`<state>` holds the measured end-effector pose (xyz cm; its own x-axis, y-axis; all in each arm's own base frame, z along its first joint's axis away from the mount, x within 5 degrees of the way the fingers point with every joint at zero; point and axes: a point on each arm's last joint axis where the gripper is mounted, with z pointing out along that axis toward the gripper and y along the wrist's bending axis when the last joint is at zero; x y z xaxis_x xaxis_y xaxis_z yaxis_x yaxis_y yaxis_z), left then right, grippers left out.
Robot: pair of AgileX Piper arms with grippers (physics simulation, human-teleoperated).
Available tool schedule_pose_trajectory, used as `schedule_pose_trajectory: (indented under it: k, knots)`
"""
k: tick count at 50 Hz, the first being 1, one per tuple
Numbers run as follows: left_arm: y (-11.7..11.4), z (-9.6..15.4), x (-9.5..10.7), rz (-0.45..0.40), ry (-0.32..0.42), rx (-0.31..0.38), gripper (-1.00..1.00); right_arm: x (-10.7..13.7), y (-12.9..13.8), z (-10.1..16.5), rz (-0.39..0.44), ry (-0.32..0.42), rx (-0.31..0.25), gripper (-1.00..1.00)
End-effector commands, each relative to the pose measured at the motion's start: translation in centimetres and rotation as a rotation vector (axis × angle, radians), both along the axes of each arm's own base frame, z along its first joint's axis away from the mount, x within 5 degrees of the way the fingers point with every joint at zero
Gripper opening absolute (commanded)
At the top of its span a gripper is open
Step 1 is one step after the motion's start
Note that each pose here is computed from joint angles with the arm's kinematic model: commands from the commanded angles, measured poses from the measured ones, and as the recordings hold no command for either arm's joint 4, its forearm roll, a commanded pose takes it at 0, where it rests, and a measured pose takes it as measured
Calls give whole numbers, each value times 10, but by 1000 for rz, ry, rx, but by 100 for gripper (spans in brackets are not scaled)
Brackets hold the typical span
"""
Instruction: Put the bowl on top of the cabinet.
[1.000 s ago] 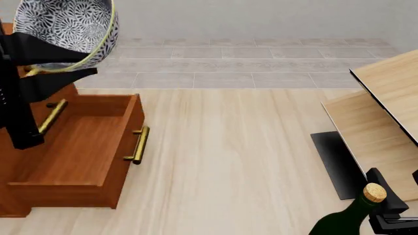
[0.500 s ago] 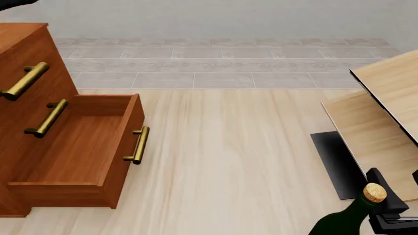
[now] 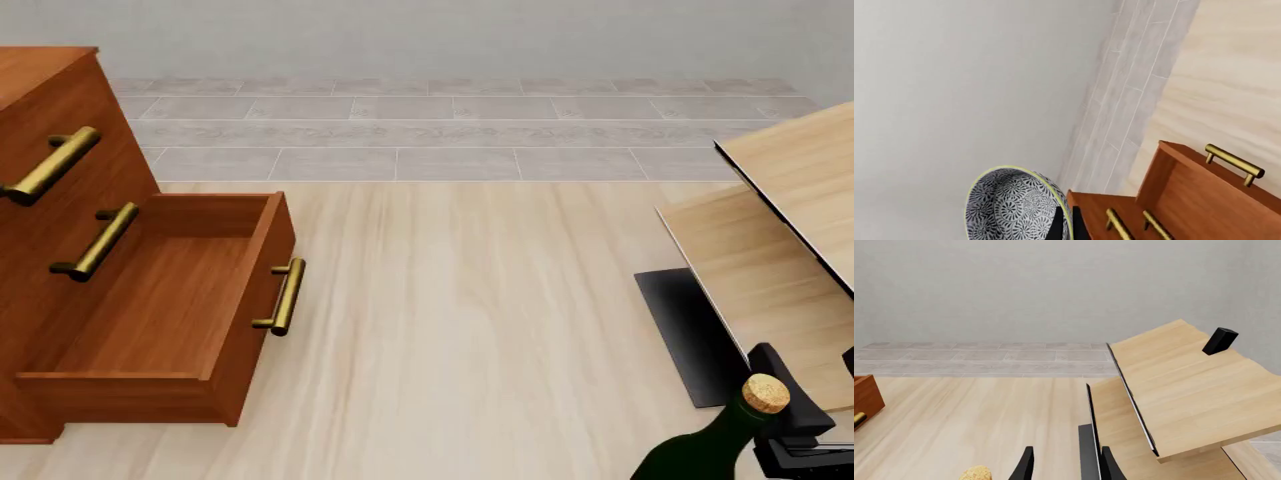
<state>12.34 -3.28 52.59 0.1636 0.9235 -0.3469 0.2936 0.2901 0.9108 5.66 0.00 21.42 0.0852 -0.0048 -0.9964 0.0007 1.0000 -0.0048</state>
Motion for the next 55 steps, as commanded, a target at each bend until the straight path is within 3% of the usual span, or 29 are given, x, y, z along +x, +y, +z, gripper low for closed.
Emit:
schedule_pose_trajectory:
  k: [1,7,20,27,35,49,55]
  knots:
    - [9,16,-1,72,-20,-21,-100,0,0,0,1,-1,5,100]
    - [13,29,-4,108,-39,-58,-100,0,0,0,1,0,4,100]
    - [21,33,-4,176,-39,-71,-100,0,0,0,1,-1,5,100]
    - [28,37,9,255,-16,-142,-100,0,0,0,1,-1,4,100]
    - [39,10,27,348,48,-186,-100,0,0,0,1,-1,4,100]
    - [52,-22,37,446,108,-247,-100,0,0,0,1,-1,4,100]
    - [55,-19,41,468,114,-260,-100,0,0,0,0,-1,4,100]
